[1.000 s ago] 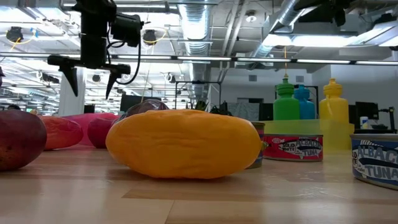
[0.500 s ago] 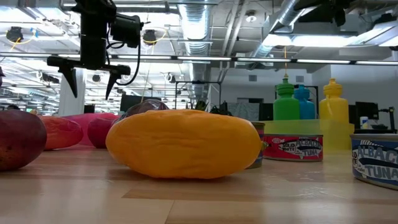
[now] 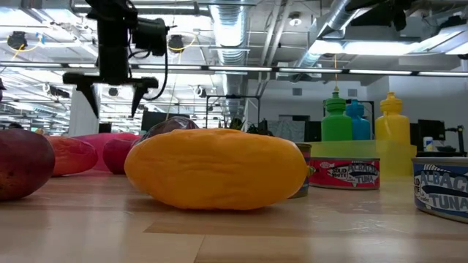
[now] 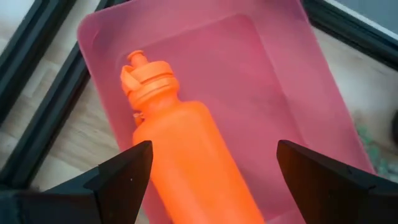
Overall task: Pick & Place Food Item
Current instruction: Put the orange tumbler into the yellow bin
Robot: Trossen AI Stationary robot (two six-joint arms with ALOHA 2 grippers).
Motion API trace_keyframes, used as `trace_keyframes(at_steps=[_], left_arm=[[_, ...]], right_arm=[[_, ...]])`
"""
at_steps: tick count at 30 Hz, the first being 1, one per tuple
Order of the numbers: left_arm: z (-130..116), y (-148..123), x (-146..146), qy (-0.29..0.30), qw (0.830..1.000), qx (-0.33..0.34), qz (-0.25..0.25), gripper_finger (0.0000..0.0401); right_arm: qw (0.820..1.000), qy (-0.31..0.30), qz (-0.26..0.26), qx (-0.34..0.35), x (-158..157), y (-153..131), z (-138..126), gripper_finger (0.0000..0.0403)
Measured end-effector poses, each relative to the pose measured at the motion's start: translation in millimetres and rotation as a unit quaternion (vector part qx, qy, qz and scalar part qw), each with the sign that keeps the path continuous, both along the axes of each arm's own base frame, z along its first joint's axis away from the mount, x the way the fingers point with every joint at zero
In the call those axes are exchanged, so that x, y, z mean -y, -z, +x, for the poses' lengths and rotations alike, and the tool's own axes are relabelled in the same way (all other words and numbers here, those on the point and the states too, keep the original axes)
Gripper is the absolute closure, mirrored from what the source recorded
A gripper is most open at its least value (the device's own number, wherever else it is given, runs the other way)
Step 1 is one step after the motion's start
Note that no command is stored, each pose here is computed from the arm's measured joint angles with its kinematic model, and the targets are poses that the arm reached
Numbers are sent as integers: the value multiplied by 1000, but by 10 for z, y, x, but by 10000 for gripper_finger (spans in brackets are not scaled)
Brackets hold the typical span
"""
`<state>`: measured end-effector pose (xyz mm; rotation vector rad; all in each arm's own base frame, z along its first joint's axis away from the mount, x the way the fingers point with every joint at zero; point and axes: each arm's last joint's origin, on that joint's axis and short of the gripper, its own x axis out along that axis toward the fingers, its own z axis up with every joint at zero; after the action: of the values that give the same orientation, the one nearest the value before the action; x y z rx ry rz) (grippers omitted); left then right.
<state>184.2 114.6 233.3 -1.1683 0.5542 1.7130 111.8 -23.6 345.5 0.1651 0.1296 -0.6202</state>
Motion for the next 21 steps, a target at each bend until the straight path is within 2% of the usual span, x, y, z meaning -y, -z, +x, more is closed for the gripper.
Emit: trace_keyframes(at_steps=[12, 21], left_arm=[[-210, 362, -90, -66, 998, -8, -19, 64], [-193, 579, -195, -80, 995, 61, -13, 64]], right_arm=[[1000, 0, -3, 0, 0, -4, 0, 164], [1000, -1, -3, 0, 0, -3, 1, 164]])
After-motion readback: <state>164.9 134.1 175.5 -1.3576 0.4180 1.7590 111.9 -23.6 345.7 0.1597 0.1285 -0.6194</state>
